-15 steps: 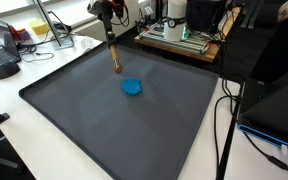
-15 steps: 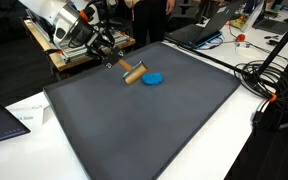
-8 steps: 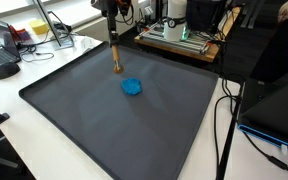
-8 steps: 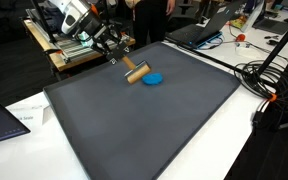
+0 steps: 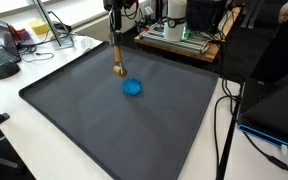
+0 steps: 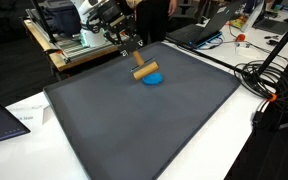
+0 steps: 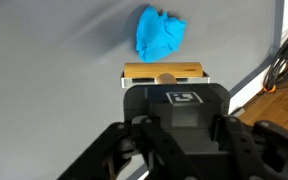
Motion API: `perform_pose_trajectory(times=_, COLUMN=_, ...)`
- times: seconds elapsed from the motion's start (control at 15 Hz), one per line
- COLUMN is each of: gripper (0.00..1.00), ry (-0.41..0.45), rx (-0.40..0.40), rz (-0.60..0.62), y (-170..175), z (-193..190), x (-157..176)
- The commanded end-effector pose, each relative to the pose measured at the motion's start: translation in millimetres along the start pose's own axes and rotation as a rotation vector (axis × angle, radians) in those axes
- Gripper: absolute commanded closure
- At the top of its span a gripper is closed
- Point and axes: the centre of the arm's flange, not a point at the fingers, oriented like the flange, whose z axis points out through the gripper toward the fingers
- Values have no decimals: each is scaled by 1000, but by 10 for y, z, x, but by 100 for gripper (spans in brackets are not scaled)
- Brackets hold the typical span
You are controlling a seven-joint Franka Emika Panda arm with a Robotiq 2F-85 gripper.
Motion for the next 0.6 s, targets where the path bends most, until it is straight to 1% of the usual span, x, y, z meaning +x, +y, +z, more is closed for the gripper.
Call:
perform_pose_trajectory(times=0.0, gripper=78, ry=-27, rx=-107, rz=-67, y=-340, z=-292, x=-1)
perform_pose_trajectory(times=0.13, gripper=78, ry=-27, rx=-172, rz=-105, y=-460, z=-381, x=20)
perform_pose_trajectory(times=0.27, gripper=78, ry=-31, rx=-216, rz=-149, y=-570, z=-502, x=58)
perform_pose_trajectory(times=0.4, gripper=78, ry=-60, rx=-235, rz=-197, y=-675, z=-645, x=108)
perform_pose_trajectory(times=0.53, gripper=78, ry=-119, rx=-233, rz=-264, y=-798, z=-791, x=158)
